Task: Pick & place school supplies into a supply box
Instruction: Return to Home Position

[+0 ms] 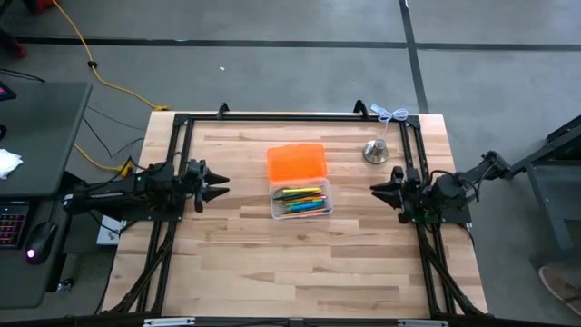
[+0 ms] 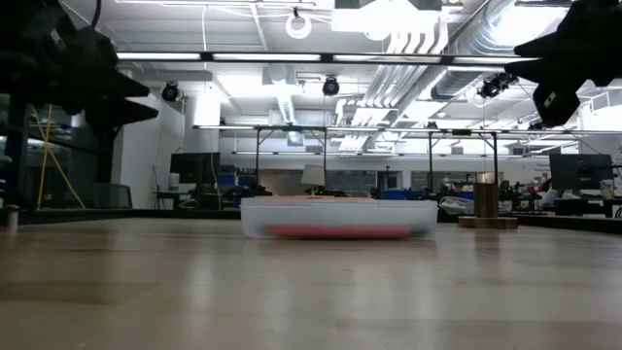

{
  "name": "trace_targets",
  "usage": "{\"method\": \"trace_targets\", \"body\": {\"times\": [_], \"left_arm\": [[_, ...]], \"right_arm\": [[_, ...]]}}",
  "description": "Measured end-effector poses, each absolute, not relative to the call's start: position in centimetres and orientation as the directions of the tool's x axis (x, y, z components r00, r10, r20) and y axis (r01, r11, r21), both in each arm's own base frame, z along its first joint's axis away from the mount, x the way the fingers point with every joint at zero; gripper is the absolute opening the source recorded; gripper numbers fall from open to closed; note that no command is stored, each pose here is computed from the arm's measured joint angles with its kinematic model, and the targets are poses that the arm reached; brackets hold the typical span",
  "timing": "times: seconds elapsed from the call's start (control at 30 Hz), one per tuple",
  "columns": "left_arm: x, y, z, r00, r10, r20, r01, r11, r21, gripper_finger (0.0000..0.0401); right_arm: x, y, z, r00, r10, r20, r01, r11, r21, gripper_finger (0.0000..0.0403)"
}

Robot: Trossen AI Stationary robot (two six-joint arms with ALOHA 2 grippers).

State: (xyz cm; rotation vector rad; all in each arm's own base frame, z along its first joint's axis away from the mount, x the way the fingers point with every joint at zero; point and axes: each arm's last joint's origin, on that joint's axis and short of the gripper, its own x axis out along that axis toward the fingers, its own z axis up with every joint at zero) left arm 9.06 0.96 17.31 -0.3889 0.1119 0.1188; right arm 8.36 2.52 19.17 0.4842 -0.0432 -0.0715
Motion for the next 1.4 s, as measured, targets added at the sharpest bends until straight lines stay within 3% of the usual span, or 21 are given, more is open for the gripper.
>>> {"method": "trace_targets", "body": {"times": [0.83,1.4], "left_arm": [[9.2,1.2,17.2,0.979,0.17,-0.113,-0.199,0.914,-0.354,0.0223],[9.2,1.1,17.2,0.986,0.12,-0.115,-0.154,0.919,-0.363,0.0223]], "right_arm": [[9.0,2.9,17.4,0.996,-0.039,0.074,0.004,0.903,0.429,0.0078],[9.0,3.0,17.4,0.997,-0.026,0.072,-0.003,0.926,0.378,0.0078]]}}
